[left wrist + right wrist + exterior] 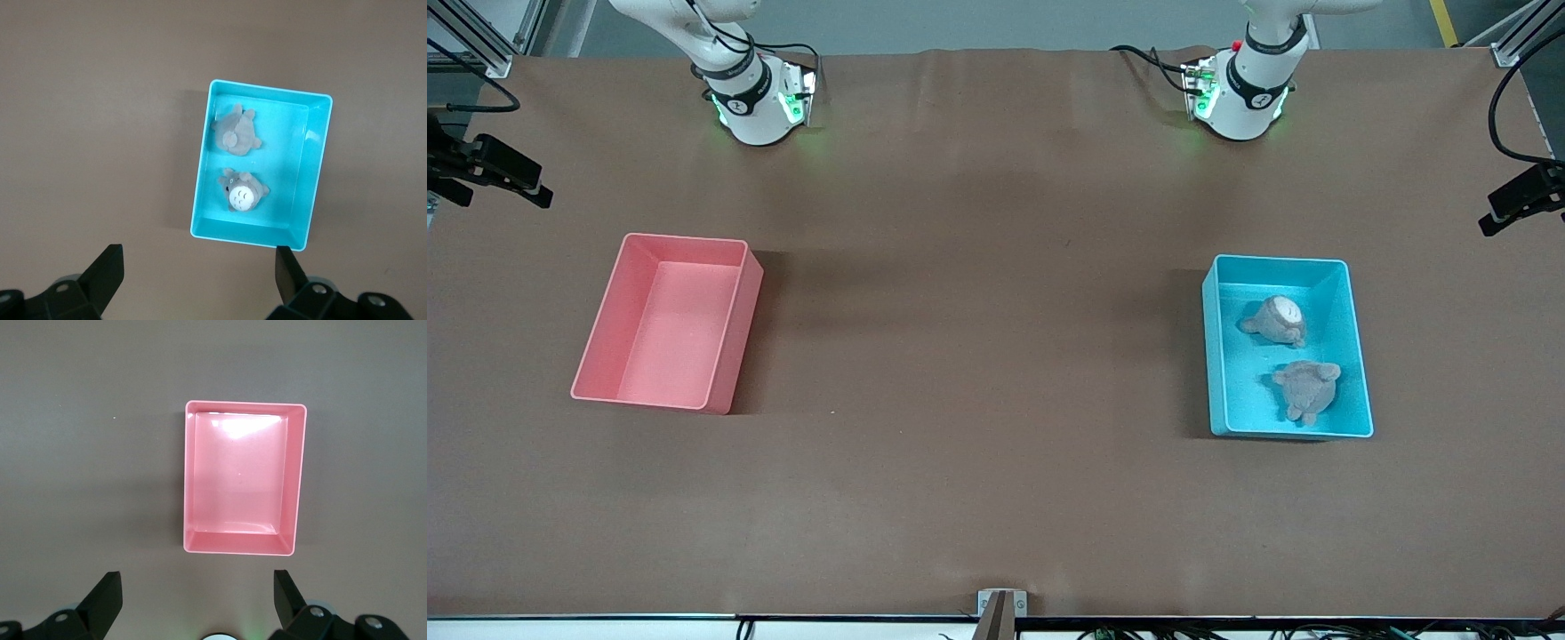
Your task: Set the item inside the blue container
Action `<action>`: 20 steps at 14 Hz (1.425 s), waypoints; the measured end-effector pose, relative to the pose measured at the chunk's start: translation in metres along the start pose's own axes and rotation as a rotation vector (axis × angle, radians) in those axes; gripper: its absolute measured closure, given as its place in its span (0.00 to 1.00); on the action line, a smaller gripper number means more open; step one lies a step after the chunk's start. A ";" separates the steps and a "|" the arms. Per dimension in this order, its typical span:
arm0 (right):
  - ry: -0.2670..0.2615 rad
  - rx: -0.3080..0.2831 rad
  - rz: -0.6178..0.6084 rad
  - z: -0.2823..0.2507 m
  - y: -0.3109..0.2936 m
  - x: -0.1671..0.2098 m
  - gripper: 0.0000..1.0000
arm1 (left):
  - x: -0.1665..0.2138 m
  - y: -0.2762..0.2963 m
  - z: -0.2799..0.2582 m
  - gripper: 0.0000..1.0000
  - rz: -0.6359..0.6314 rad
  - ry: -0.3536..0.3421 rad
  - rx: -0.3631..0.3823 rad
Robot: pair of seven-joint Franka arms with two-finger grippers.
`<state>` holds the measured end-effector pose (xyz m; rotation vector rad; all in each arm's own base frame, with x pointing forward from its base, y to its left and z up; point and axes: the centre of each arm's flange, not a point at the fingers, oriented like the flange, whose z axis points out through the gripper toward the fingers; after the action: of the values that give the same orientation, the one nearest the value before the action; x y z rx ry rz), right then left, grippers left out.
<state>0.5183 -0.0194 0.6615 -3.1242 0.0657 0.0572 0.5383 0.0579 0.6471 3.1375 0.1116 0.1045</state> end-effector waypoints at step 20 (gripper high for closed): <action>0.001 -0.003 -0.003 0.001 0.000 0.001 0.00 | 0.005 0.039 -0.013 0.00 0.000 0.031 -0.003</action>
<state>0.5195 -0.0190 0.6602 -3.1270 0.0614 0.0558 0.5449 0.0190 0.6604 3.1334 0.1113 0.1537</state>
